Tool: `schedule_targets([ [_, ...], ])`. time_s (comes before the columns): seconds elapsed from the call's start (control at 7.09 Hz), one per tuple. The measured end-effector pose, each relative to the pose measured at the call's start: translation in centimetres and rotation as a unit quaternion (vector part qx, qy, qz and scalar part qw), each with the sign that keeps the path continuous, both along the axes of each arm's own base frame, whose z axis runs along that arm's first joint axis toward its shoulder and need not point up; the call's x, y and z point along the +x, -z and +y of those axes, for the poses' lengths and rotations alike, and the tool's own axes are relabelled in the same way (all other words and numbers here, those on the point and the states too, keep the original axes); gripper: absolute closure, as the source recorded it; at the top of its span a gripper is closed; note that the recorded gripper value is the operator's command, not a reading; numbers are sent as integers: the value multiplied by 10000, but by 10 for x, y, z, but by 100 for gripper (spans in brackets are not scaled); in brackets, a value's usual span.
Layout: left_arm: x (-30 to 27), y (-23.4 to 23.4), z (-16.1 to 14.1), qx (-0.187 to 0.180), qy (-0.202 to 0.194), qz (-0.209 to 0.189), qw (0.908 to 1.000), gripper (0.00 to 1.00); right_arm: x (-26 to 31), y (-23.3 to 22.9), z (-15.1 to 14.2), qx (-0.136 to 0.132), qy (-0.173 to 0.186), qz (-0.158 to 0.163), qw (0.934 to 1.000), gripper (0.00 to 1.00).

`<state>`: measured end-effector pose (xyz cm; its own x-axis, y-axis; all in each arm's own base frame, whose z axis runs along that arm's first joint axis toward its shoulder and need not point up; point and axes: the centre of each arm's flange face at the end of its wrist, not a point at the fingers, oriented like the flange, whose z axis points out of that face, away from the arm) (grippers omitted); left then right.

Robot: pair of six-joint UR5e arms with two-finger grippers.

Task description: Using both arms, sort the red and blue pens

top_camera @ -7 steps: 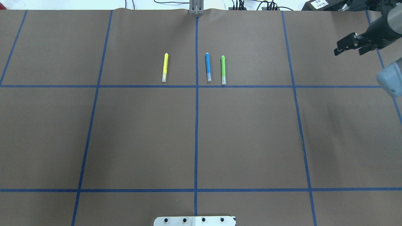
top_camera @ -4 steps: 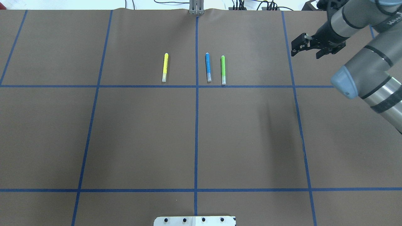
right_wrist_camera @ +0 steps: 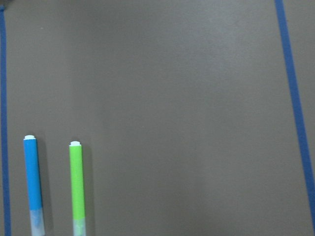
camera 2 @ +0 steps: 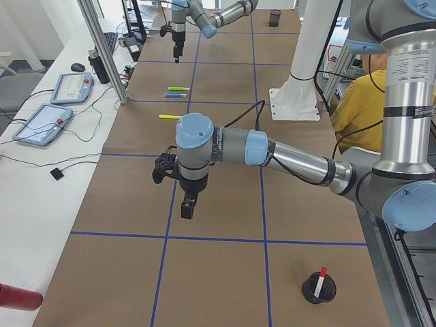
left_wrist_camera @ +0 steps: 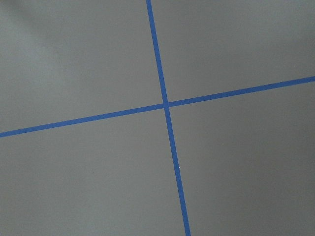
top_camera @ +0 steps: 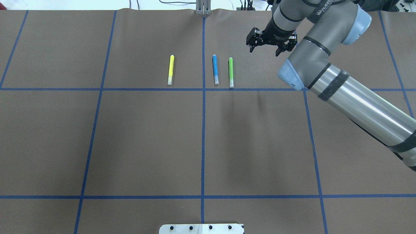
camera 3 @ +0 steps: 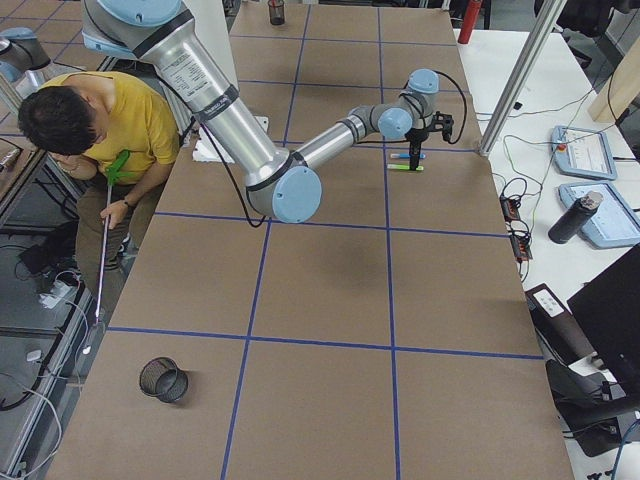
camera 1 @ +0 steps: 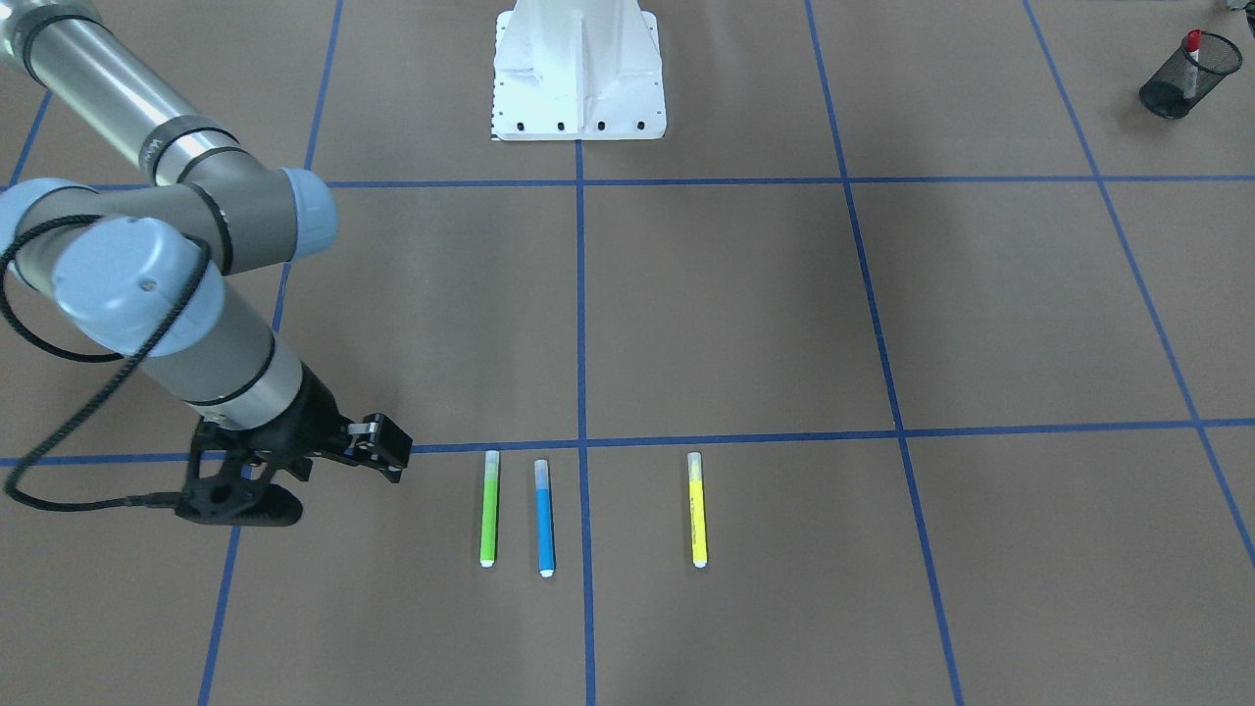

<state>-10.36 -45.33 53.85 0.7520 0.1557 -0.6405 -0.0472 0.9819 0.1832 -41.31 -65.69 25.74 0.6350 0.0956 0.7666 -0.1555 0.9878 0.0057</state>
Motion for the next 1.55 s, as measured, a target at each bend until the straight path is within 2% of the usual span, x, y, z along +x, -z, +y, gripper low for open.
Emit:
schedule_targets([
  [0.56,-1,-38,-11,-22,2,29,10000,0,-96,75,-17,-244,259,214,9991,0],
  [0.85,0,-60,-16,28,-1,102,9999,0,-131,77,-21,-318,534,397,9973,0],
  [1.13,0,-64,-17,57,-1,119,9999,0,-154,54,-17,-287,981,575,9931,1],
  [1.27,0,-63,-17,75,-4,119,9999,0,-167,48,-8,-290,1149,585,9912,4],
  [1.55,0,-61,-17,105,-9,117,9999,0,-179,39,2,-277,1243,573,9902,31],
])
